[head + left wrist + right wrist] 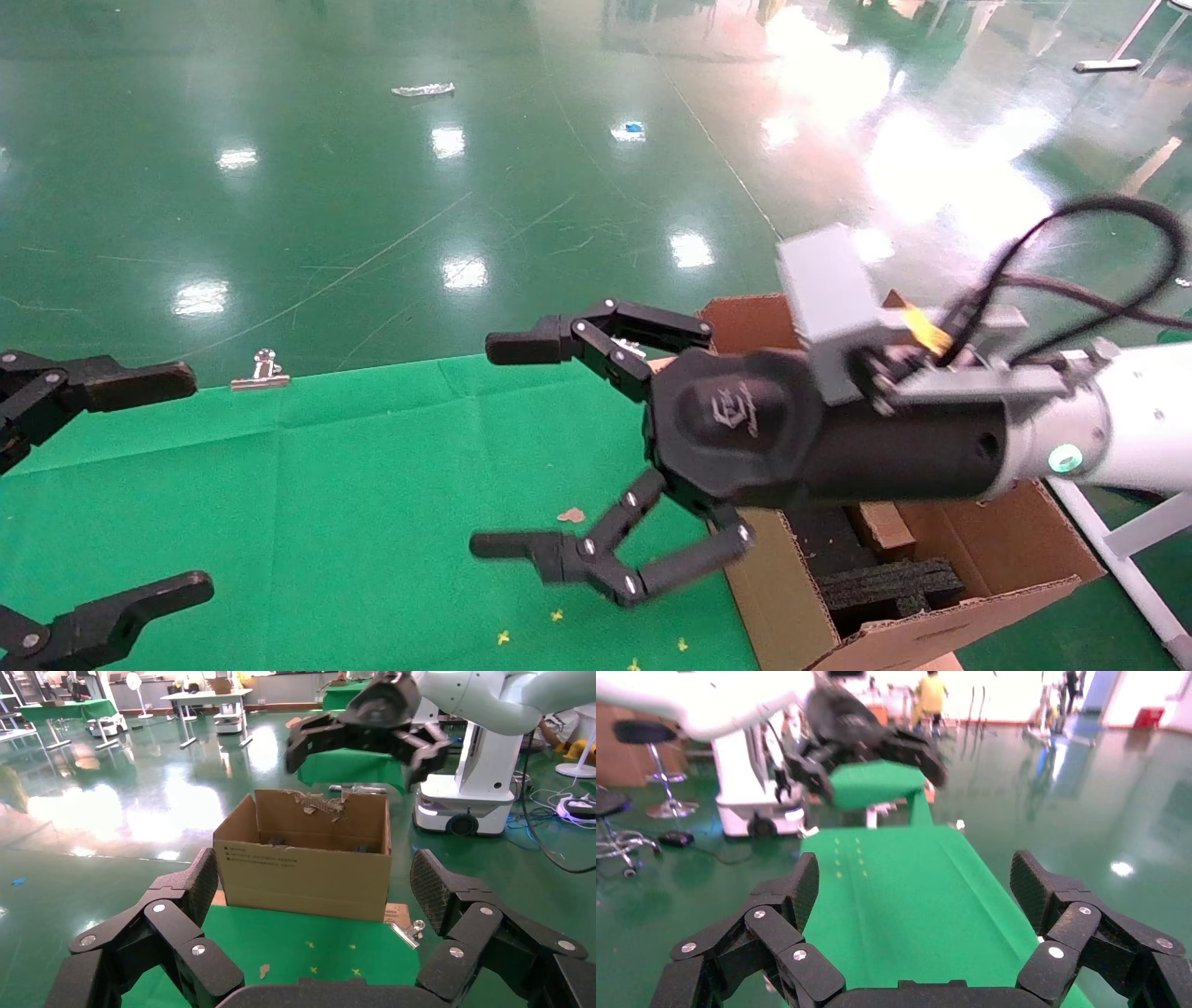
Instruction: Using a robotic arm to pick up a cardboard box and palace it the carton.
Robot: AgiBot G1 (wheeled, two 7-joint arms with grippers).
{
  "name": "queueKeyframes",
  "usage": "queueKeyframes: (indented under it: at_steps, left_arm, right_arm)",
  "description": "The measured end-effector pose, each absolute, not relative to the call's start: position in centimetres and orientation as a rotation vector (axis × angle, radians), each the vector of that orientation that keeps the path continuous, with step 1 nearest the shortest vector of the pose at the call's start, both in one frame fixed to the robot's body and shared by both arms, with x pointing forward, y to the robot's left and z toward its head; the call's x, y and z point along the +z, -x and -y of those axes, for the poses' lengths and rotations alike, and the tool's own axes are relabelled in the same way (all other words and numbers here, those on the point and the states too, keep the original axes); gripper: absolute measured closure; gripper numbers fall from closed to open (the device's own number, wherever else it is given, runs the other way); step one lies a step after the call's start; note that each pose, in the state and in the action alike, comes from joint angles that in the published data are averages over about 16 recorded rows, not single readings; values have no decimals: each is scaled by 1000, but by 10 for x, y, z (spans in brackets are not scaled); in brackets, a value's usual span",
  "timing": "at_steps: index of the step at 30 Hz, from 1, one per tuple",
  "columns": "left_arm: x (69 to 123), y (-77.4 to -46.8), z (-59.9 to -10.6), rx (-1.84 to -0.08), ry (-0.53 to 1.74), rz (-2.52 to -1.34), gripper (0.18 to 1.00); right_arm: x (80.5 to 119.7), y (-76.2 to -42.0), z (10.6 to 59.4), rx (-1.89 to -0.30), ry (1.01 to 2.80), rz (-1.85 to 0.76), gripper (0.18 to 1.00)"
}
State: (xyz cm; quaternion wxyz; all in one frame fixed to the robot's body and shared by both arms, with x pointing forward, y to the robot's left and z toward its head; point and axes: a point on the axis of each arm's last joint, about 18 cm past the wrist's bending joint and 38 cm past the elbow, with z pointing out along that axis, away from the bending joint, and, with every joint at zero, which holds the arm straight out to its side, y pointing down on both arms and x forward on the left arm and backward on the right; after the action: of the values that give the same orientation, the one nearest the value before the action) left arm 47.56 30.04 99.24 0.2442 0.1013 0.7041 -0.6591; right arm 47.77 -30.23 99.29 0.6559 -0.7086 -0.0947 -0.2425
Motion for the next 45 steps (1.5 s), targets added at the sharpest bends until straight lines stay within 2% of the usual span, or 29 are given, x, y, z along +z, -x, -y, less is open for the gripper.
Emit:
queueKeyframes:
  at_steps: [45]
  left_arm:
    - [992, -476, -300, -1800, -276, -1923, 184]
  right_arm:
    - [992, -475, 302, -552, 1596, 230, 178]
